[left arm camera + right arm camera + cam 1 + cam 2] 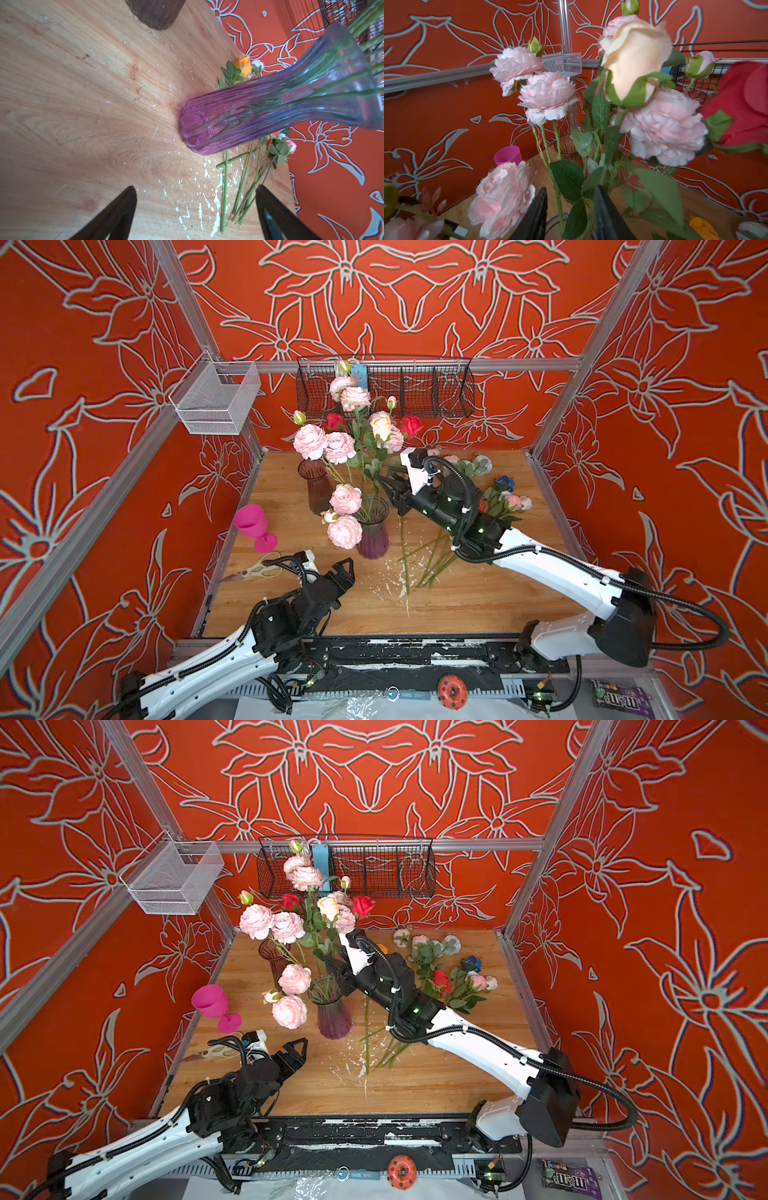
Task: Arrange the flowers into the vase
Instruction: 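Lower the white rose stem into the purple vase with the right gripper, then open the right gripper and reach down to the orange rose stem, then close the right gripper on the orange rose stem below its leaves, then lift the orange rose high with the right gripper toward the purple vase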
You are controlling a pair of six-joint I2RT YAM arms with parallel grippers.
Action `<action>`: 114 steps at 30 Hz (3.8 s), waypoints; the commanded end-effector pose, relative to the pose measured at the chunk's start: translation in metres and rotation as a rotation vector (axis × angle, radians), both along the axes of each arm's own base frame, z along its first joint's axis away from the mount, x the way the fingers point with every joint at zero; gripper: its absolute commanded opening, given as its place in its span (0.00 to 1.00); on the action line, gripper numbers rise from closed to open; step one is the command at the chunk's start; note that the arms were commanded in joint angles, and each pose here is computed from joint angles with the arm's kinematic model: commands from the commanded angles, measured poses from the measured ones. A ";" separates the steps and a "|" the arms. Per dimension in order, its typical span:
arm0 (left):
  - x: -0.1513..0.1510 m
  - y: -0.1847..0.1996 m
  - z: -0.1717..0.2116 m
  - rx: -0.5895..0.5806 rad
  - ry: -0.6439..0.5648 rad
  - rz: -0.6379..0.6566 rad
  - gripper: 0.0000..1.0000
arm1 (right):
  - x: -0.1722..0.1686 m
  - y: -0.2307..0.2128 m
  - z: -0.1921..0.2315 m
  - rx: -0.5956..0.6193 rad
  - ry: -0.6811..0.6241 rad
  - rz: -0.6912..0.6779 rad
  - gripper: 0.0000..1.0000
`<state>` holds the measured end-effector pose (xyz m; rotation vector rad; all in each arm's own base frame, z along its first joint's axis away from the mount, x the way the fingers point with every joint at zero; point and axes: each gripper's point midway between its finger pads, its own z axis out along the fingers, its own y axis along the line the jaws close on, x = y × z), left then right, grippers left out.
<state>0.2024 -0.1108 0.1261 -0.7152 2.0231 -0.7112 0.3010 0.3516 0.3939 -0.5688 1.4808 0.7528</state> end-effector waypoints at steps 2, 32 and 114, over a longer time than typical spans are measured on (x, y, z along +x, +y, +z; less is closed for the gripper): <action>0.004 -0.003 0.006 -0.015 -0.016 0.001 0.90 | -0.019 -0.022 0.016 0.031 -0.026 -0.018 0.41; 0.001 -0.026 -0.029 0.015 0.159 -0.035 0.89 | 0.125 -0.096 -0.287 -0.225 1.019 -0.483 0.47; 0.011 -0.057 -0.013 -0.044 0.063 -0.159 0.88 | -0.031 -0.244 -0.108 0.412 0.218 -0.550 0.00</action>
